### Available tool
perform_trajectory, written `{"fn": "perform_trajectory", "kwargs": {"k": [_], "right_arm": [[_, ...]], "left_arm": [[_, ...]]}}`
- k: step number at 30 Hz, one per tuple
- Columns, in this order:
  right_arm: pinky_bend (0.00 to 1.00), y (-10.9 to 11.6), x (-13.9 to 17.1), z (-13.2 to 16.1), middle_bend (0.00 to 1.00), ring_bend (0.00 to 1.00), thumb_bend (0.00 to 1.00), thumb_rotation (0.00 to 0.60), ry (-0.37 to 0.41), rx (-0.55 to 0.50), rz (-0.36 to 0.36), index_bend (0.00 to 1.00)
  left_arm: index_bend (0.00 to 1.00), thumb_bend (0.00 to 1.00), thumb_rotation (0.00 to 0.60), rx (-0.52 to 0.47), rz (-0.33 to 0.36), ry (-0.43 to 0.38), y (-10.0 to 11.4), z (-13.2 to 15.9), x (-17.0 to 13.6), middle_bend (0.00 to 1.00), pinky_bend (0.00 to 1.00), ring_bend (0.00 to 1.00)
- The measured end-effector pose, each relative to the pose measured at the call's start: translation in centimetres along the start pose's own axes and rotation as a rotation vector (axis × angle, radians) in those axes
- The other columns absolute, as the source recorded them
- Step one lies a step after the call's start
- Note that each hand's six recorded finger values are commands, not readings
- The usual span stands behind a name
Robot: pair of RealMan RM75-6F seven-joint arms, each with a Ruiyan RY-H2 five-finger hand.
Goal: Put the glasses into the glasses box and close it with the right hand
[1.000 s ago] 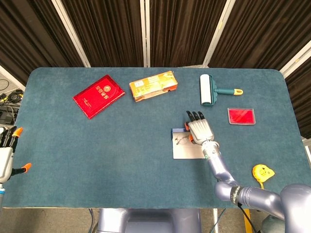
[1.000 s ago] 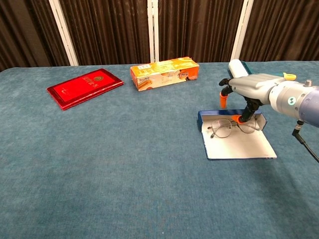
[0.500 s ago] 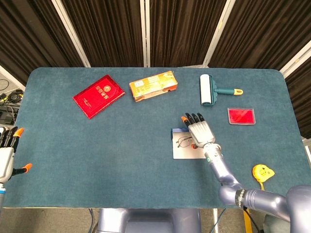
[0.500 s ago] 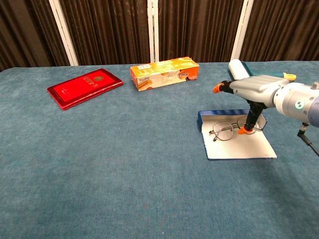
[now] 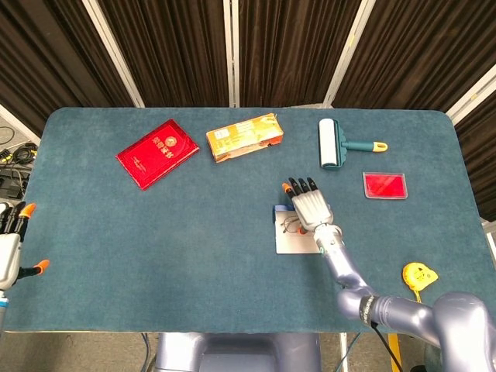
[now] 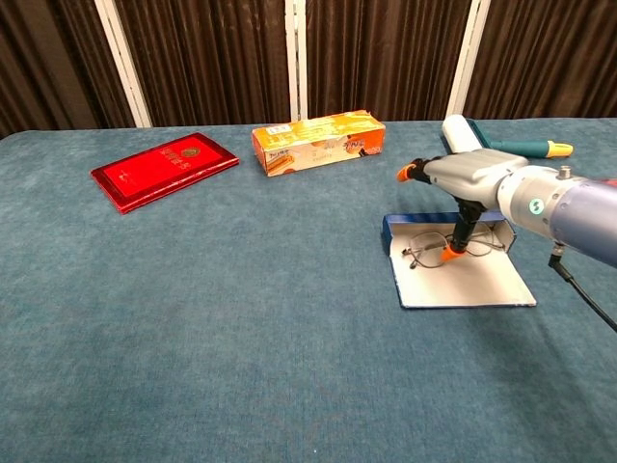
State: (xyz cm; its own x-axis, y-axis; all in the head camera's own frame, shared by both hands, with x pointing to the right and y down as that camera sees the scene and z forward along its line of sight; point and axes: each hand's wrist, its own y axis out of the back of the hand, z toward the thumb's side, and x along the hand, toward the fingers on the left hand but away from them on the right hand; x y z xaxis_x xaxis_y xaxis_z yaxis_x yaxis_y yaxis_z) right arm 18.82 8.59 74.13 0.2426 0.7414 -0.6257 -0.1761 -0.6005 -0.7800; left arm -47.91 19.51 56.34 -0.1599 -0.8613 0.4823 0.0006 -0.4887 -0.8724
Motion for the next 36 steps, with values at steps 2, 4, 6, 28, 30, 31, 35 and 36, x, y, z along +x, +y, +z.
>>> {"fn": "perform_trajectory", "kwargs": {"k": [2, 4, 6, 28, 30, 31, 35, 36], "right_arm": [[0.00, 0.2, -0.5, -0.2, 0.00, 0.00, 0.02, 0.600, -0.017, -0.008, -0.007, 0.01], [0.00, 0.5, -1.0, -0.5, 0.00, 0.00, 0.02, 0.600, -0.035, -0.017, -0.016, 0.01], [0.00, 0.7, -1.4, -0.8, 0.00, 0.00, 0.02, 0.600, -0.051, -0.024, -0.022, 0.01], [0.00, 2.4, 1.9, -0.1, 0.00, 0.00, 0.02, 0.600, 0.037, -0.048, -0.090, 0.05], [0.00, 2.3, 3.2, 0.2, 0.00, 0.00, 0.02, 0.600, 0.072, -0.028, -0.095, 0.07], [0.00, 2.1, 4.2, 0.4, 0.00, 0.00, 0.02, 0.600, 0.095, -0.012, -0.097, 0.08], [0.00, 1.0, 7.1, 0.6, 0.00, 0.00, 0.02, 0.600, 0.152, 0.037, -0.090, 0.09], [0.00, 0.7, 7.5, 0.6, 0.00, 0.00, 0.02, 0.600, 0.157, 0.047, -0.090, 0.09]], "left_arm": [[0.00, 0.00, 0.600, 0.001, -0.002, 0.004, -0.1, -0.1, 0.1, 0.00, 0.00, 0.00], [0.00, 0.00, 0.600, 0.003, -0.005, 0.006, -0.1, -0.1, 0.2, 0.00, 0.00, 0.00], [0.00, 0.00, 0.600, 0.006, -0.008, 0.007, -0.3, -0.2, 0.2, 0.00, 0.00, 0.00], [0.00, 0.00, 0.600, 0.009, -0.014, -0.003, -0.5, 0.2, 0.2, 0.00, 0.00, 0.00], [0.00, 0.00, 0.600, 0.006, -0.011, -0.010, -0.4, 0.4, 0.1, 0.00, 0.00, 0.00], [0.00, 0.00, 0.600, 0.004, -0.010, -0.014, -0.4, 0.4, 0.0, 0.00, 0.00, 0.00], [0.00, 0.00, 0.600, -0.005, -0.001, -0.027, -0.1, 0.7, -0.3, 0.00, 0.00, 0.00], [0.00, 0.00, 0.600, -0.007, 0.000, -0.031, 0.0, 0.7, -0.4, 0.00, 0.00, 0.00]]}}
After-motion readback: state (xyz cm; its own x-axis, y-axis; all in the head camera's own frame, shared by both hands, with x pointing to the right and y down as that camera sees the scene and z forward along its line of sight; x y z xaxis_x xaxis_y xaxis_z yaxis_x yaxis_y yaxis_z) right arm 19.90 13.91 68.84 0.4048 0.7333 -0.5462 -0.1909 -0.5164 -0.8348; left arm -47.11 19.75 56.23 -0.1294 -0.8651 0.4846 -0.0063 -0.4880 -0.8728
